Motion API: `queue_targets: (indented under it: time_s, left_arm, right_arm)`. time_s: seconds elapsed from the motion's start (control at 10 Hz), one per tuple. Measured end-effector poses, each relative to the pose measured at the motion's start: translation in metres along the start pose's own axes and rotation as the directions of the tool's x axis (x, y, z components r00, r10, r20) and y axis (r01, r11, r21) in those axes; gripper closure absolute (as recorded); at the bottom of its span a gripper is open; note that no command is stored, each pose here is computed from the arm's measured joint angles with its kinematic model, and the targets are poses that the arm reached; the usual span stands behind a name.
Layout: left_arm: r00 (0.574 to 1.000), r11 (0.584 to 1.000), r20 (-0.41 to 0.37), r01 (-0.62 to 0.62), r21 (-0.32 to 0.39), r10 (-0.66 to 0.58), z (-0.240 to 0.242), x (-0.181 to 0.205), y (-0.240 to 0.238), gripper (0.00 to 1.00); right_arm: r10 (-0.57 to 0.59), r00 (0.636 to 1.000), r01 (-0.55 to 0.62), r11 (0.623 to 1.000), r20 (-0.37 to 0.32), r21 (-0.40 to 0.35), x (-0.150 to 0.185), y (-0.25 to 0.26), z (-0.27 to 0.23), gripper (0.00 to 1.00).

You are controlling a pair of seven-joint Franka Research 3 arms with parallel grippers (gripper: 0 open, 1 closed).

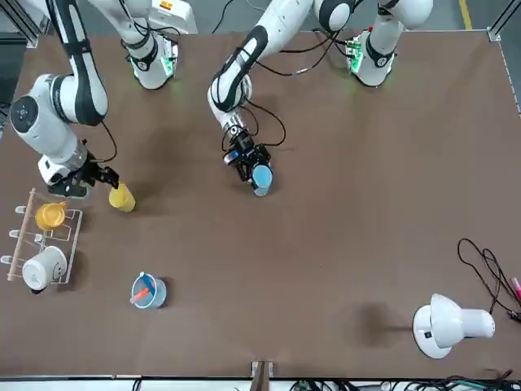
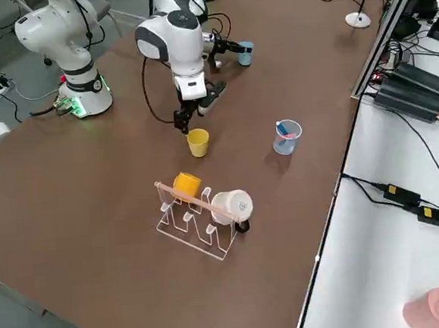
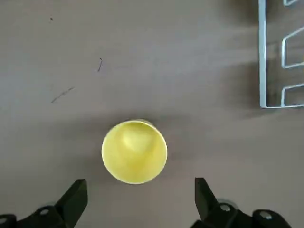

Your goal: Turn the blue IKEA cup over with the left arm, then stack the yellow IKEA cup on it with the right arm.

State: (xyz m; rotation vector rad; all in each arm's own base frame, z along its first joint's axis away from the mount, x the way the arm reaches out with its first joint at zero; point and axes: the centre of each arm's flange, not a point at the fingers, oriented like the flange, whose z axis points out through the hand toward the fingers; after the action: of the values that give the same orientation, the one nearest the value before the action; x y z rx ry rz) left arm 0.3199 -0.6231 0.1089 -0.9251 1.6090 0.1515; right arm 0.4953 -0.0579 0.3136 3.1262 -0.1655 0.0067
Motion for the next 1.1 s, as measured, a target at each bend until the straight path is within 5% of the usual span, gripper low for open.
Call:
queue_targets:
  time_s: [0.5,1.1]
  left_arm:
    - [0.995,0.995,-0.02,0.094,-0.02,-0.094,-0.021,-0.063,-0.047,0.02]
    - [0.977,0.966,-0.06,0.19,-0.173,-0.202,-0.009,-0.2,-0.081,0.02]
  right_arm:
    - [0.02,0.999,-0.02,1.0,-0.028,0.005,-0.011,0.013,0.031,0.0]
    - [-0.008,0.999,0.006,1.0,-0.048,-0.027,-0.013,0.031,0.049,0.01]
